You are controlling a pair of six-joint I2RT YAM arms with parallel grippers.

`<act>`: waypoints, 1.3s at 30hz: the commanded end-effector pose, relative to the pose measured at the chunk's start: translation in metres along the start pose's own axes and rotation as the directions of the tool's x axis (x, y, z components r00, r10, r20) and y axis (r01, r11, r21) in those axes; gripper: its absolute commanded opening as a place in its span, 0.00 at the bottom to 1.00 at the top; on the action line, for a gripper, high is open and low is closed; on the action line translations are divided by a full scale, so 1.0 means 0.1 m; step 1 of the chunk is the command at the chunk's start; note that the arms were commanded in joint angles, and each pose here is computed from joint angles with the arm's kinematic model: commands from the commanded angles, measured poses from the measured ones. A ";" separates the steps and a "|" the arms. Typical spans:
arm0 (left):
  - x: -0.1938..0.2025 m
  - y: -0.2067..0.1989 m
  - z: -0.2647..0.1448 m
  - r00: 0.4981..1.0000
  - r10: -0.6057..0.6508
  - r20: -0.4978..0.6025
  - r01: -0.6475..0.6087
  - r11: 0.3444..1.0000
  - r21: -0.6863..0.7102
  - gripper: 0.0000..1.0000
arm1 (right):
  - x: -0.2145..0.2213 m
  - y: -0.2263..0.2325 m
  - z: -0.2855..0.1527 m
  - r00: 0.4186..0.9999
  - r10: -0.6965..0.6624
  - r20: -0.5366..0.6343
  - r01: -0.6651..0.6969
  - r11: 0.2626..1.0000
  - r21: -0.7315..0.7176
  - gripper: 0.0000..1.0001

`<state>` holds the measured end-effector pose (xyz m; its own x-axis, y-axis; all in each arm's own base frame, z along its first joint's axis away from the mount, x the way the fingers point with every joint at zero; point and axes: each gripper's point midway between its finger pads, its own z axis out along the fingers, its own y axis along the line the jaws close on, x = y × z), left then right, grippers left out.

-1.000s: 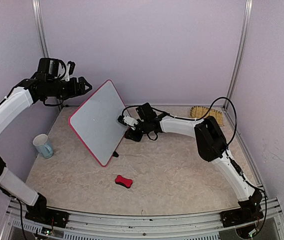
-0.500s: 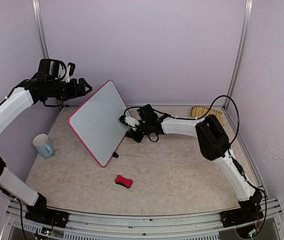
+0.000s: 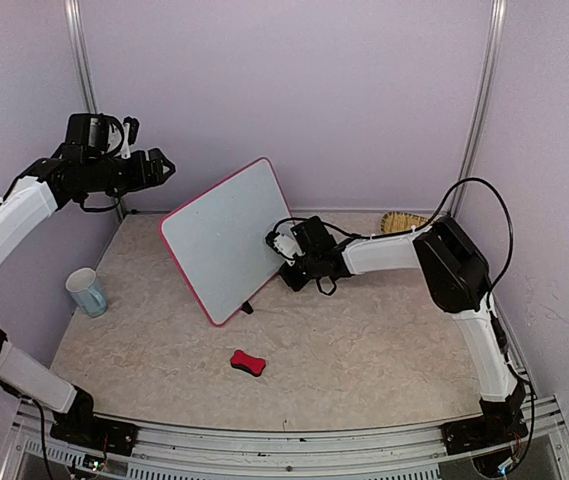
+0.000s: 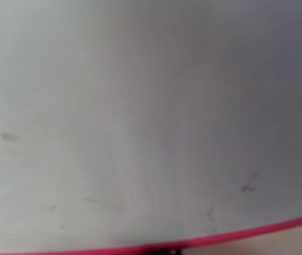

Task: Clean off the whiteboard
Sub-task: Move the whiteboard to the center of the board.

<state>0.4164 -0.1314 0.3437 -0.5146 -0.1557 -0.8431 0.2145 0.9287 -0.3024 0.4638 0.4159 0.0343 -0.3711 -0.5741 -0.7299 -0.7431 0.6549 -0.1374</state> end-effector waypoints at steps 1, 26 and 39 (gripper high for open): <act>-0.10 0.06 -0.08 0.999 -0.013 0.053 0.014 0.999 -0.028 0.91 | 0.25 -0.70 -0.26 0.989 0.145 -0.027 -0.134 0.961 0.242 0.00; 0.31 0.14 0.02 0.998 -0.052 0.019 0.053 0.999 -0.010 0.92 | 1.05 -0.92 -0.81 0.788 0.613 0.059 -0.489 0.564 0.665 0.13; 0.43 0.14 0.02 0.998 -0.067 0.013 0.067 0.998 0.009 0.93 | 0.87 -0.59 -1.06 0.824 0.565 0.045 -0.481 0.655 0.583 0.67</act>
<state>0.4028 -0.1256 0.2960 -0.5443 -0.1966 -0.8155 0.1708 0.9258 -0.3372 0.4332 0.2777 0.0299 -0.6996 -0.0376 -0.7135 0.0805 0.9881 -0.1310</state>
